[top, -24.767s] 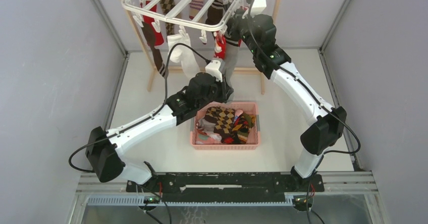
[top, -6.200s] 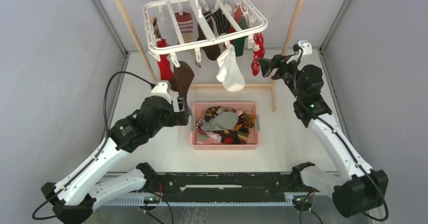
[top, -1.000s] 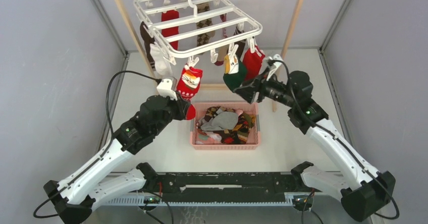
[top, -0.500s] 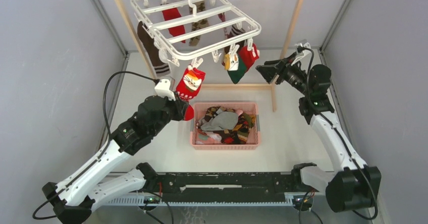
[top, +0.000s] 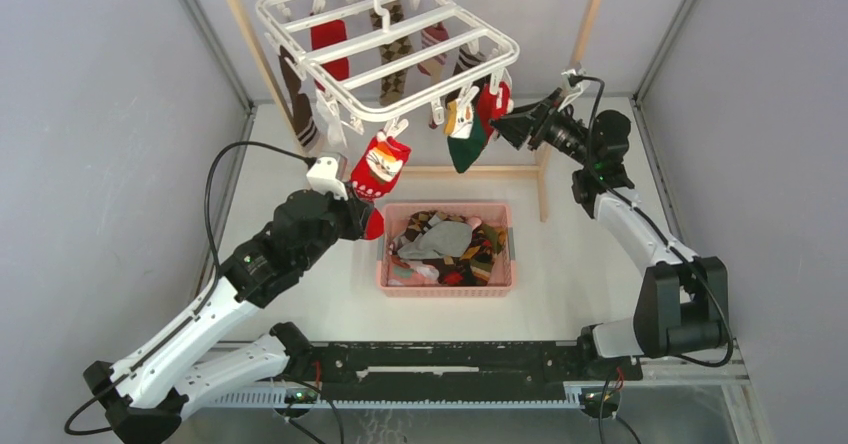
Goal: Remove the socks clipped to the hanger
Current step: Adjust the hanger on the clothesline.
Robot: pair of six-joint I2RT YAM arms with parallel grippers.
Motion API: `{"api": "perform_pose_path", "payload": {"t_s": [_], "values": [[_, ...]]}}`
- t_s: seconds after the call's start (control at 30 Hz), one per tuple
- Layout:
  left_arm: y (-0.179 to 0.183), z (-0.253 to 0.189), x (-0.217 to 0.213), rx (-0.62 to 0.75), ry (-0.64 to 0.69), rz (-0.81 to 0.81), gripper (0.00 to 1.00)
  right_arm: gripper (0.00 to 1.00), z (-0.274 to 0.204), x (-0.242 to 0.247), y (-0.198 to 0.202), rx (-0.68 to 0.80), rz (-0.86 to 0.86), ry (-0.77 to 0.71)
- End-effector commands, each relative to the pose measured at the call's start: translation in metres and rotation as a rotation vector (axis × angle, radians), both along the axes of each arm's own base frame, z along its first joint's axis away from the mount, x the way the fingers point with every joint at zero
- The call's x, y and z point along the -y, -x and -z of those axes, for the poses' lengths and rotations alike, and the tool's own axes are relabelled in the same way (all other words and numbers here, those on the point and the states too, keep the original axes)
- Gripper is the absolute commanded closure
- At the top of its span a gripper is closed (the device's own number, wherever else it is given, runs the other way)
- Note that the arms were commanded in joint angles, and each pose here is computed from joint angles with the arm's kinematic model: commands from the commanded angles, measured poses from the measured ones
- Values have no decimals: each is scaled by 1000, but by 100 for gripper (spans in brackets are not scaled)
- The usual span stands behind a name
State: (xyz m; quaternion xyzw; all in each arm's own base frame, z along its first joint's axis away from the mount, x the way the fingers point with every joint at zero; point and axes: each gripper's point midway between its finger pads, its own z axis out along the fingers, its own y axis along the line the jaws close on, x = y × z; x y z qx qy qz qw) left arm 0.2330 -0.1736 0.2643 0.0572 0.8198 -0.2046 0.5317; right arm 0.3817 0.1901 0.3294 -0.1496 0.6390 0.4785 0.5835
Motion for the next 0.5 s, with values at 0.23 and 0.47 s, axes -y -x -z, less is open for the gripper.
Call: {"api": "perform_pose_path", "payload": {"t_s": [0.23, 0.47], "values": [[2, -34, -1, 60, 76, -6, 84, 52, -32, -29, 1, 104, -18, 13], [4, -32, -4, 59, 78, -13, 83, 81, -29, -22, -13, 68, 85, 8]]}}
